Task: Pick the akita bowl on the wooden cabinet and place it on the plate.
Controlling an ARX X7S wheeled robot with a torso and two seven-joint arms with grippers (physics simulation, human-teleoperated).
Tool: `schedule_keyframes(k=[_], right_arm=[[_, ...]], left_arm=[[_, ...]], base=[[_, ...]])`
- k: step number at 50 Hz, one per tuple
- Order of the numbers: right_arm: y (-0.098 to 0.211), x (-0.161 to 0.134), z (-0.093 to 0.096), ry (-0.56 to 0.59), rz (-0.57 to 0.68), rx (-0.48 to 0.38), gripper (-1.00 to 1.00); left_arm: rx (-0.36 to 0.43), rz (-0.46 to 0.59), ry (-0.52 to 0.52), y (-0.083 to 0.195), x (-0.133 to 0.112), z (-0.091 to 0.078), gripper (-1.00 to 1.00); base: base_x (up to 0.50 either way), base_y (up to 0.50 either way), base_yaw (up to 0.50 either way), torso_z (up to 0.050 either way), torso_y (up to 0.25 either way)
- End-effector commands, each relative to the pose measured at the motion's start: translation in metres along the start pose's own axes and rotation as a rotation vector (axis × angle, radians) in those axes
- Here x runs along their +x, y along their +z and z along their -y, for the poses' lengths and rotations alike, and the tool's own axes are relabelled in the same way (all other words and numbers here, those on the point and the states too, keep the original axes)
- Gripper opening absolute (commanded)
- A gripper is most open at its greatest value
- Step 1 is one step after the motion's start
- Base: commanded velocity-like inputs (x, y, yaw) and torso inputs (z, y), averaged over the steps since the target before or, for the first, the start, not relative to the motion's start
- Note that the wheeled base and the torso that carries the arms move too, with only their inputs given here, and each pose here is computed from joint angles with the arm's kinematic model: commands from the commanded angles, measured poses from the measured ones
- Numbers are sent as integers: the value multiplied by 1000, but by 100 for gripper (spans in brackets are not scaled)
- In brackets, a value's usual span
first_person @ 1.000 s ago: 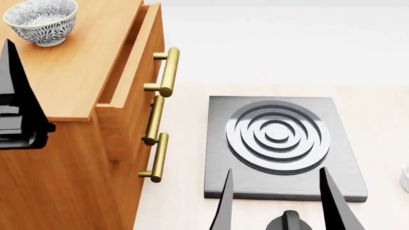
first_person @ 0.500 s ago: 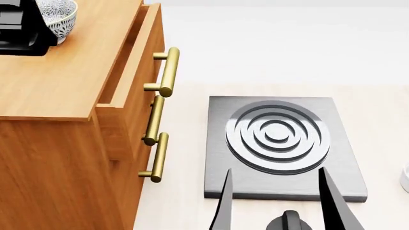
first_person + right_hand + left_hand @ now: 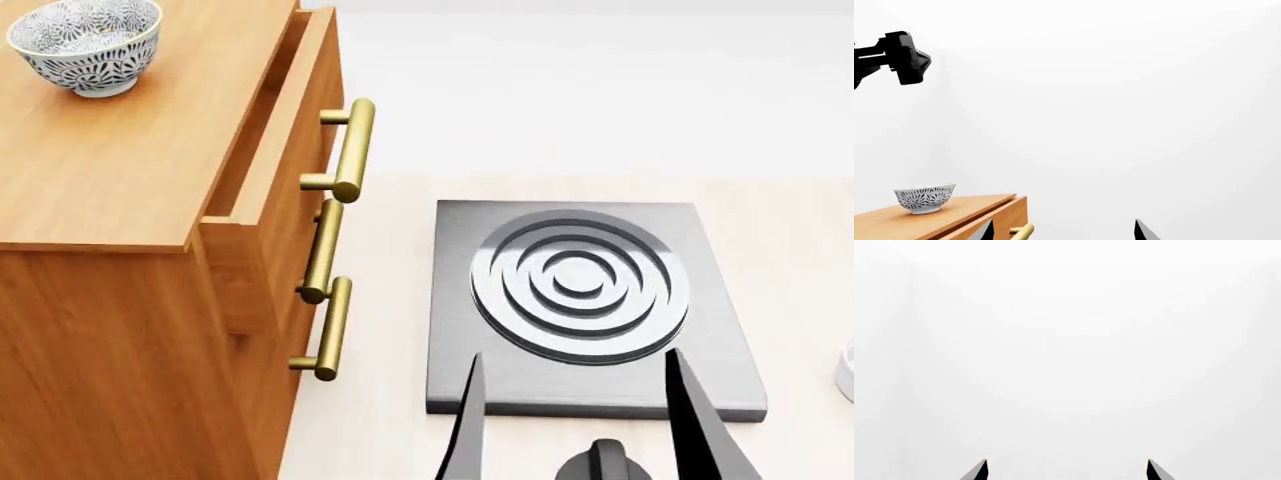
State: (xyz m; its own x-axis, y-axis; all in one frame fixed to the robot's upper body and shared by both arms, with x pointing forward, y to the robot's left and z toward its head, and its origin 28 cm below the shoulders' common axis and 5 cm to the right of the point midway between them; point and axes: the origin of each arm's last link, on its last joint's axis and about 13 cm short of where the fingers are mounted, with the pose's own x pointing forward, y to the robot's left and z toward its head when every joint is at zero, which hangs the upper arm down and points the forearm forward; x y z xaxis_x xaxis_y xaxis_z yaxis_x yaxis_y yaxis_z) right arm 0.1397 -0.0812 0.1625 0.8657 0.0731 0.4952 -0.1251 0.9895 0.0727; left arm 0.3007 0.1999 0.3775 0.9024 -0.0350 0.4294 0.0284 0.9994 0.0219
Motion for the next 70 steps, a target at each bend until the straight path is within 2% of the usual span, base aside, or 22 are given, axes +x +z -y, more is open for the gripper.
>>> schedule_keyframes(k=[1, 7, 10, 14, 15, 19, 21, 22, 24, 27, 31, 34, 36, 37, 39, 42, 46, 48, 50, 54, 58, 70], right_arm=[[0, 0, 0, 3, 2, 6, 100], [0, 0, 1, 0, 2, 9, 100], [1, 0, 1, -2, 5, 9, 100], [2, 0, 2, -5, 8, 11, 100], [1, 0, 2, -3, 7, 11, 100], [1, 0, 2, -3, 8, 12, 100], [2, 0, 2, -2, 9, 12, 100], [2, 0, 2, -2, 9, 11, 100], [1, 0, 2, -2, 9, 12, 100], [1, 0, 1, -1, 8, 11, 100], [1, 0, 1, 0, 7, 13, 100], [1, 0, 1, 2, 7, 13, 100], [1, 0, 1, 4, 6, 13, 100], [1, 0, 1, 3, 6, 14, 100], [1, 0, 1, 3, 6, 13, 100], [1, 0, 1, 2, 6, 13, 100], [0, 0, 1, 4, 4, 14, 100], [0, 0, 1, 6, 3, 13, 100], [0, 0, 0, 7, 4, 13, 100], [0, 0, 0, 8, 3, 13, 100], [0, 0, 0, 8, 2, 13, 100], [-1, 0, 0, 11, -2, 15, 100]], left_arm=[[41, -99, 1, 18, 35, -1, 100], [25, -134, 23, 29, 53, -4, 100], [58, -147, 31, 32, 61, -4, 100], [24, -171, 50, 44, 75, -8, 100], [-4, -191, 45, 47, 81, -9, 100], [-8, -244, 104, 49, 93, -12, 100], [-30, -263, 83, 50, 96, -12, 100], [-16, -299, 123, 49, 99, -13, 100], [-31, -356, 126, 47, 102, -13, 100], [-44, -391, 171, 46, 107, -15, 100], [-33, -402, 227, 44, 109, -17, 100], [-108, -395, 188, 44, 110, -18, 100], [-85, -424, 196, 40, 108, -18, 100], [-38, -415, 213, 37, 109, -19, 100], [-101, -490, 210, 32, 106, -22, 100], [-129, -511, 222, 32, 104, -27, 100], [-57, -505, 254, 34, 104, -30, 100], [-119, -545, 230, 35, 102, -30, 100], [-42, -555, 264, 35, 101, -32, 100], [-23, -580, 249, 36, 99, -32, 100], [-69, -570, 273, 40, 99, -35, 100], [-32, -587, 293, 35, 99, -35, 100]], base=[[0, 0, 0, 0, 0], [0, 0, 0, 0, 0], [0, 0, 0, 0, 0], [0, 0, 0, 0, 0], [0, 0, 0, 0, 0], [0, 0, 0, 0, 0], [0, 0, 0, 0, 0], [0, 0, 0, 0, 0], [0, 0, 0, 0, 0], [0, 0, 0, 0, 0], [0, 0, 0, 0, 0], [0, 0, 0, 0, 0], [0, 0, 0, 0, 0], [0, 0, 0, 0, 0], [0, 0, 0, 0, 0], [0, 0, 0, 0, 0], [0, 0, 0, 0, 0], [0, 0, 0, 0, 0], [0, 0, 0, 0, 0], [0, 0, 0, 0, 0], [0, 0, 0, 0, 0], [0, 0, 0, 0, 0]])
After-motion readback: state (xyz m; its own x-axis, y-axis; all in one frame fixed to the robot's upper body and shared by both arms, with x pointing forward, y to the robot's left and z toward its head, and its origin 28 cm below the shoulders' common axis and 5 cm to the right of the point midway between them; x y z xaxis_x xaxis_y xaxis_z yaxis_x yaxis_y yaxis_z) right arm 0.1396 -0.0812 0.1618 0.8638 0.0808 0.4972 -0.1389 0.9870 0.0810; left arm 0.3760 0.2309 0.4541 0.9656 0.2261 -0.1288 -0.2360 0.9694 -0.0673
